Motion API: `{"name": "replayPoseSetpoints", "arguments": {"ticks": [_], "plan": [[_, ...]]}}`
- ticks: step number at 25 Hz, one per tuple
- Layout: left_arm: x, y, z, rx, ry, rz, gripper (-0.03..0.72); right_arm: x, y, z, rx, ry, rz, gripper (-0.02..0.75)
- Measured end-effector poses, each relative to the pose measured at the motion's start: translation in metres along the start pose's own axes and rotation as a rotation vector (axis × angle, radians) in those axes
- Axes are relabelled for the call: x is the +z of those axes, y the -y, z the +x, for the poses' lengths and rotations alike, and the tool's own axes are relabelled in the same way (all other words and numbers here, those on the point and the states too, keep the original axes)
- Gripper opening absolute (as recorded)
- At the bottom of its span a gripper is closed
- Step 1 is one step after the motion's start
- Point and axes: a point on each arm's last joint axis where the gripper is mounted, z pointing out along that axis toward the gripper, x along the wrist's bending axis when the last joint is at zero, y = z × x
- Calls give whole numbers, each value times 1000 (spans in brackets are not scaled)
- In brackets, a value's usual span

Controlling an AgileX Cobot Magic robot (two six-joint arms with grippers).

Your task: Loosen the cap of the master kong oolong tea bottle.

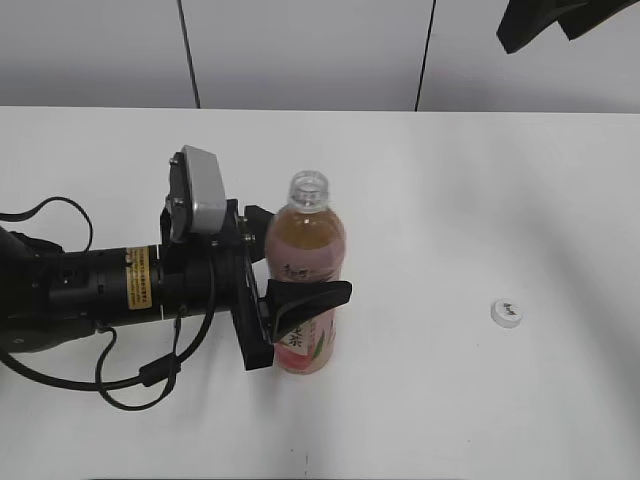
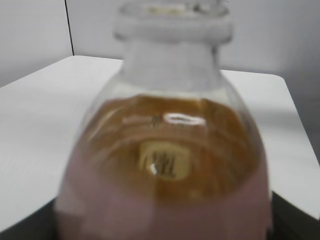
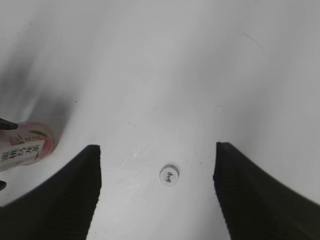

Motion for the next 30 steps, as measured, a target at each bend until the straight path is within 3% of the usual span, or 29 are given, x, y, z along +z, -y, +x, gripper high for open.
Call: {"name": "replayPoseSetpoints", "arguments": {"ticks": [15,30], "plan": [[0,-1,-1,7,8,4,586,0,0,0,1,-2,0,526],[-9,-40,3,13,-71,-95,591,0,0,0,-5,-2,0,525]]}}
